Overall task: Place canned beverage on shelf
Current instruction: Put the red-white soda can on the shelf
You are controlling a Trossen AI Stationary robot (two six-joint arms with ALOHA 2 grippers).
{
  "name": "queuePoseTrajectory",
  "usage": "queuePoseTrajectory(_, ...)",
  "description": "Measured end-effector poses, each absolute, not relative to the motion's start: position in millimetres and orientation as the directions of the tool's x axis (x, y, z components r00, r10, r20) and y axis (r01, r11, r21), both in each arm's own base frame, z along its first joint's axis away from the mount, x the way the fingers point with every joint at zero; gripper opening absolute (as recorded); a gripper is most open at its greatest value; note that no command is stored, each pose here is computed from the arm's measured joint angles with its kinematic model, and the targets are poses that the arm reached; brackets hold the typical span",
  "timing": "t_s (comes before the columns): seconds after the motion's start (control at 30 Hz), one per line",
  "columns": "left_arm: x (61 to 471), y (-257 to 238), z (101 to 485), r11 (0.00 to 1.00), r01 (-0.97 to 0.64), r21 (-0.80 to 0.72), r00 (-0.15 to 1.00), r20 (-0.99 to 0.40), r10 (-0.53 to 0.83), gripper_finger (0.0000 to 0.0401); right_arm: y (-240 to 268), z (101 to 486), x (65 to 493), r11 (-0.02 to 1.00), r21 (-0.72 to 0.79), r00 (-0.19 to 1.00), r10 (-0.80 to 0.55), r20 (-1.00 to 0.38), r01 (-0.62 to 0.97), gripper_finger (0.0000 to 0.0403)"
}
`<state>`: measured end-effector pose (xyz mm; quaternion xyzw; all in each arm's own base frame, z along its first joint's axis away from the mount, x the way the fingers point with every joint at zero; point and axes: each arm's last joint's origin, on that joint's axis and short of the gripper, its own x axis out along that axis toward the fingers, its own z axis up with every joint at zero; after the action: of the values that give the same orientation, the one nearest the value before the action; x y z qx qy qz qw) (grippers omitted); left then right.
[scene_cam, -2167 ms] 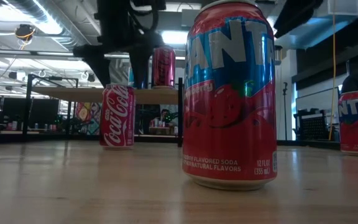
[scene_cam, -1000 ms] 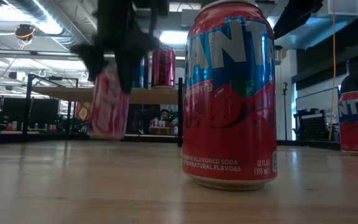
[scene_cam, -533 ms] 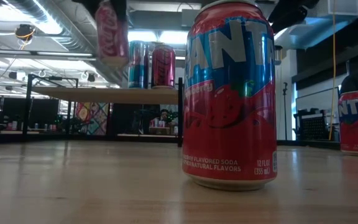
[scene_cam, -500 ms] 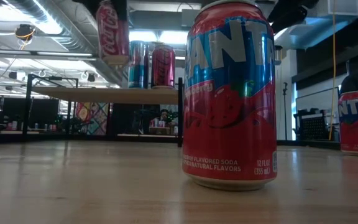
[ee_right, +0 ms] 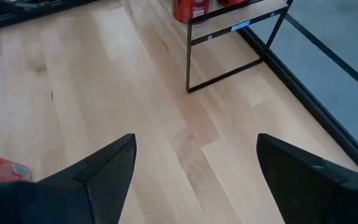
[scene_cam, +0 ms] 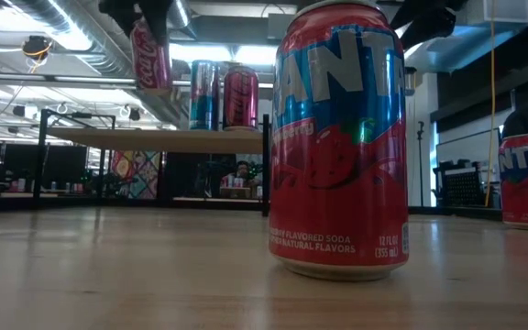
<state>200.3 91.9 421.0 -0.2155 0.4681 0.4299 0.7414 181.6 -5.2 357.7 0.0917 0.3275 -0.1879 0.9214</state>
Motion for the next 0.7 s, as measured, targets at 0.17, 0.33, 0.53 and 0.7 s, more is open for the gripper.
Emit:
queuePoseTrajectory(0.17,193.0,124.8,414.5,0.528,-0.838,0.141,0.117,-0.897,0.426,0.0271,-6.2,358.0,181.4,0.891,0.053,0.708,-0.320,-0.630,0.450,0.0321)
queuePoseTrajectory(0.33,198.1,153.6,403.6,0.540,-0.830,0.137,0.105,-0.913,0.393,0.0271,-6.7,358.2,181.3,0.876,0.063,0.703,-0.340,-0.625,0.479,0.0321)
queuePoseTrajectory(0.53,210.2,180.2,387.3,0.550,-0.829,0.102,0.112,-0.933,0.343,0.0271,-7.1,358.3,181.3,0.862,0.077,0.700,-0.352,-0.621,0.502,0.0321)
queuePoseTrajectory(0.7,213.4,190.9,378.2,0.573,-0.814,0.094,0.103,-0.948,0.301,0.0271,-7.1,358.3,181.3,0.860,0.080,0.700,-0.352,-0.621,0.503,0.0321)
